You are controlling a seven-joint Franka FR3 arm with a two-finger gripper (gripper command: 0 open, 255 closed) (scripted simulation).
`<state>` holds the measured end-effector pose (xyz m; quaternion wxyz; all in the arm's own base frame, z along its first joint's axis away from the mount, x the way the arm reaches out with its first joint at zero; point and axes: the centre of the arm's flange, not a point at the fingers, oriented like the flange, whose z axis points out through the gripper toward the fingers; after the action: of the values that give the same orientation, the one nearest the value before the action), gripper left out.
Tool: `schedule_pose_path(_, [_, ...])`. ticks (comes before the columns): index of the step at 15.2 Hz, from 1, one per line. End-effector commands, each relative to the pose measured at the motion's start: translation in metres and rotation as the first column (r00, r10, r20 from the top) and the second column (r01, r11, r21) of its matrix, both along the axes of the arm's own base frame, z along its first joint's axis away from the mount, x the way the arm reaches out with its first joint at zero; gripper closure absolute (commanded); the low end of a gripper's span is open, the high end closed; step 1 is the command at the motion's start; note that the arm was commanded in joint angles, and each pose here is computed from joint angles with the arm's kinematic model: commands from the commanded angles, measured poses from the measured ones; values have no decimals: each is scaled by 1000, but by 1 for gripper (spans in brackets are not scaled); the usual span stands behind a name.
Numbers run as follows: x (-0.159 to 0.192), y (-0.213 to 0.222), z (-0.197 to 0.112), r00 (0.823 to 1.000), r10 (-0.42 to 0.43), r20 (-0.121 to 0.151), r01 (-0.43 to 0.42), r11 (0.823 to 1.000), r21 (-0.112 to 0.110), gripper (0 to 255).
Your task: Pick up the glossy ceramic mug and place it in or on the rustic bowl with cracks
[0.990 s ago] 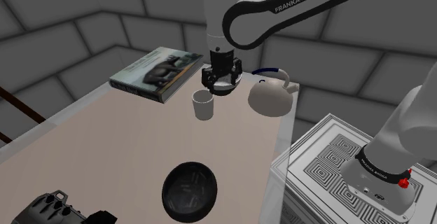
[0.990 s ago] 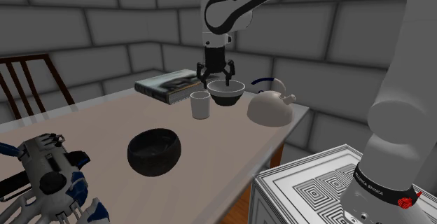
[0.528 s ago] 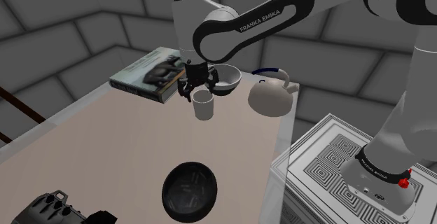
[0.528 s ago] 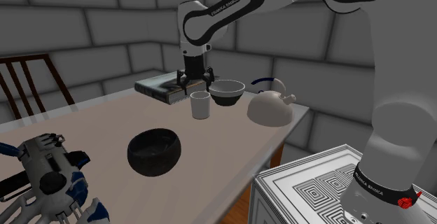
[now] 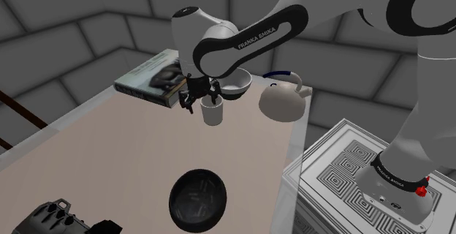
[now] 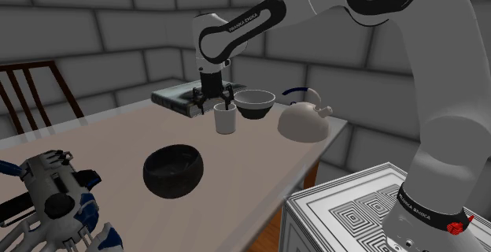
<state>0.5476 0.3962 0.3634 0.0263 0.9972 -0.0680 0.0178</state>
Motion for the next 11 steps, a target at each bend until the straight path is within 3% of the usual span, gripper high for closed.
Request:
schedule_pose_path(1, [1,-1,-14,1000,0,0,0,1000,0,0])
schedule_pose_path(9, [1,-1,-14,1000,0,0,0,1000,0,0])
schedule_pose_path(10, [1,-1,-14,1000,0,0,0,1000,0,255])
schedule_pose_path(11, [1,-1,-14,1000,0,0,0,1000,0,255])
